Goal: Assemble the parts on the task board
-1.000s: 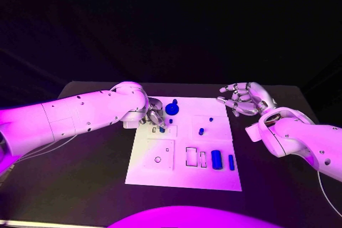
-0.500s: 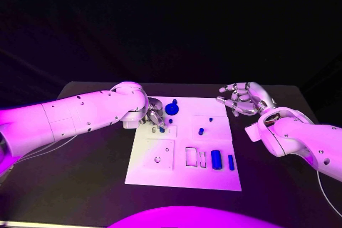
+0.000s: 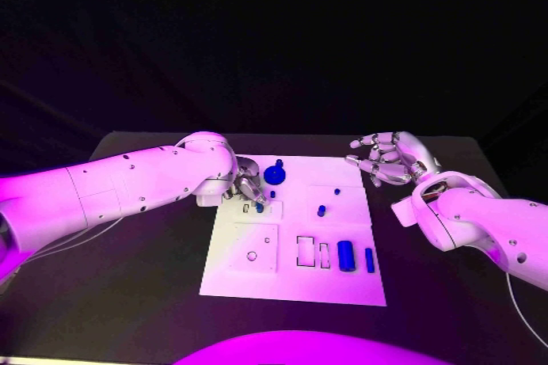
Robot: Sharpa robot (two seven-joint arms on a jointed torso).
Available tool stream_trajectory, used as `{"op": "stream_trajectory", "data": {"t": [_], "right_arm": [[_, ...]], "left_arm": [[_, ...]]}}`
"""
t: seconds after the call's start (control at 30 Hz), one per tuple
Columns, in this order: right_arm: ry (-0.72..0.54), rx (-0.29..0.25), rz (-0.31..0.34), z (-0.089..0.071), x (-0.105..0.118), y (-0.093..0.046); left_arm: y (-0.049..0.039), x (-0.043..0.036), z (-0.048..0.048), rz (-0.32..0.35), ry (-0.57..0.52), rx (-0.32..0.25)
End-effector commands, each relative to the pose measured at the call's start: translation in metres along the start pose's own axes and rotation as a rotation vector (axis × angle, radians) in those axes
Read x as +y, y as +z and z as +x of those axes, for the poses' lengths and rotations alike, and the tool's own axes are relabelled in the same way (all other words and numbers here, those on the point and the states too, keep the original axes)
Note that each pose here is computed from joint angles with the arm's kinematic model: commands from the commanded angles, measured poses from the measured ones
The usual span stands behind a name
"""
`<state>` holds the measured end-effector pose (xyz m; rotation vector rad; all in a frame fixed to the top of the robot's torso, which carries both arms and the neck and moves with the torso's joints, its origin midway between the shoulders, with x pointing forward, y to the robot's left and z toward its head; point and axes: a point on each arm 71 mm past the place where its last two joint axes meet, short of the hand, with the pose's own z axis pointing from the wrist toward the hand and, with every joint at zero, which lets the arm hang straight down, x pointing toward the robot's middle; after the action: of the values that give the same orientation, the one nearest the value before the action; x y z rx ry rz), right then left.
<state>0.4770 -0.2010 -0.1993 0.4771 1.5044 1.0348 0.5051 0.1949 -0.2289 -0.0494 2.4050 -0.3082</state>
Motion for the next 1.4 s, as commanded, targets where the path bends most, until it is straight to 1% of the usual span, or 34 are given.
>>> {"op": "stream_trajectory", "data": {"t": [0.03, 0.4, 0.77, 1.1, 1.4], "right_arm": [[-0.002, 0.002, -0.014, 0.0005, 0.0011, -0.0003], [-0.002, 0.002, -0.013, 0.0004, 0.0007, -0.0005], [-0.001, 0.003, -0.014, 0.0006, 0.0003, -0.0008], [-0.002, 0.003, -0.014, 0.0008, -0.0001, -0.0010], [-0.002, 0.002, -0.014, 0.0008, -0.0003, -0.0009]], "left_arm": [[0.0017, -0.0035, 0.0040, 0.012, 0.004, 0.014], [0.0019, -0.0026, 0.0045, 0.009, 0.011, 0.020], [0.0007, 0.0002, 0.0058, 0.004, 0.023, 0.029], [-0.0003, 0.0013, 0.0059, 0.004, 0.023, 0.025], [-0.0015, 0.0024, 0.0050, 0.004, 0.017, 0.007]]}}
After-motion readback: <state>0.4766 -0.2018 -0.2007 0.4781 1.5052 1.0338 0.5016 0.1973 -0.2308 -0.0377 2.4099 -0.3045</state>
